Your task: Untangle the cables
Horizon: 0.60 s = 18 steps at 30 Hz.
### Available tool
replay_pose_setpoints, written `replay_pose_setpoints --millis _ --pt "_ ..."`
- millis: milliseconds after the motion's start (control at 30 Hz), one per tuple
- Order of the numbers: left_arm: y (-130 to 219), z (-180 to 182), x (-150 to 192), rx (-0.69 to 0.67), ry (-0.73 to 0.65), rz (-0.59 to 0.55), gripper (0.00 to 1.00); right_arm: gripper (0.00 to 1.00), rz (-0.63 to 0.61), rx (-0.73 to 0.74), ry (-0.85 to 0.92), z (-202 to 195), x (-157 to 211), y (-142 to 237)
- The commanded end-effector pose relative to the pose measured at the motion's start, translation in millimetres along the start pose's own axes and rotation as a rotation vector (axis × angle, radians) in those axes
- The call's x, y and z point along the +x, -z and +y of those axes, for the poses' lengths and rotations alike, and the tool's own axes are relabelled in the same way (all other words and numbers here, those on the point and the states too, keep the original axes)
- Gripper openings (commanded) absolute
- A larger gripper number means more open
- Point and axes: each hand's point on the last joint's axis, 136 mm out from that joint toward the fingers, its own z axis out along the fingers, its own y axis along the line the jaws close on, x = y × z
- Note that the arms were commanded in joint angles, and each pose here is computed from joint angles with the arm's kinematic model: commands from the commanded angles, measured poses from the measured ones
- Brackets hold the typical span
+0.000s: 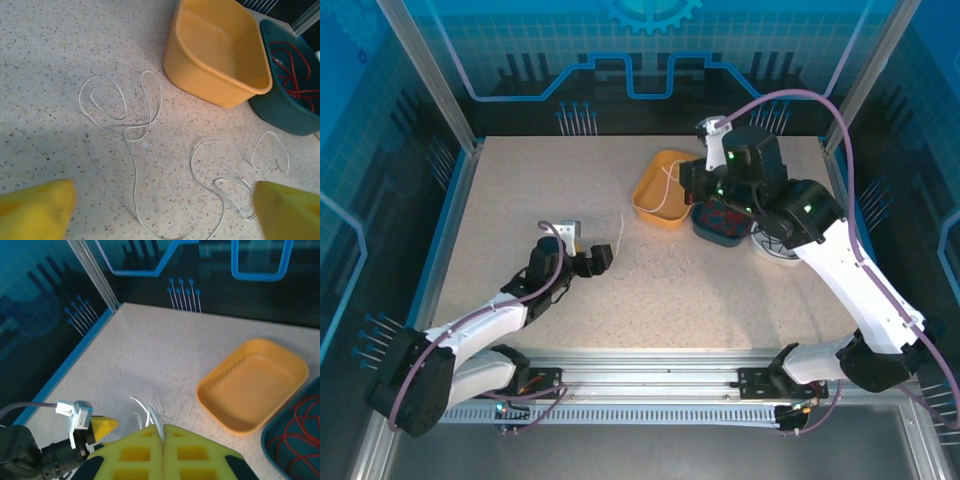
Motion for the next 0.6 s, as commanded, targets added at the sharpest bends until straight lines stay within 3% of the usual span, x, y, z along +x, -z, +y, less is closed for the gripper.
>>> replay_pose_setpoints --millis 0,233,567 --pt "9 -8 -14 0.004 0.049 -0.015 0.99 0.0 0.005 0.012 0.083 4 -10 -4" --pt "35 -11 -30 -0.014 0.026 -0.045 0.99 0.0 -0.08 0.09 0.157 -5 -56 -27" --pt "58 -9 -31 -0.017 0.02 -0.066 0.99 0.0 -0.159 0.232 0.114 -64 -95 -71"
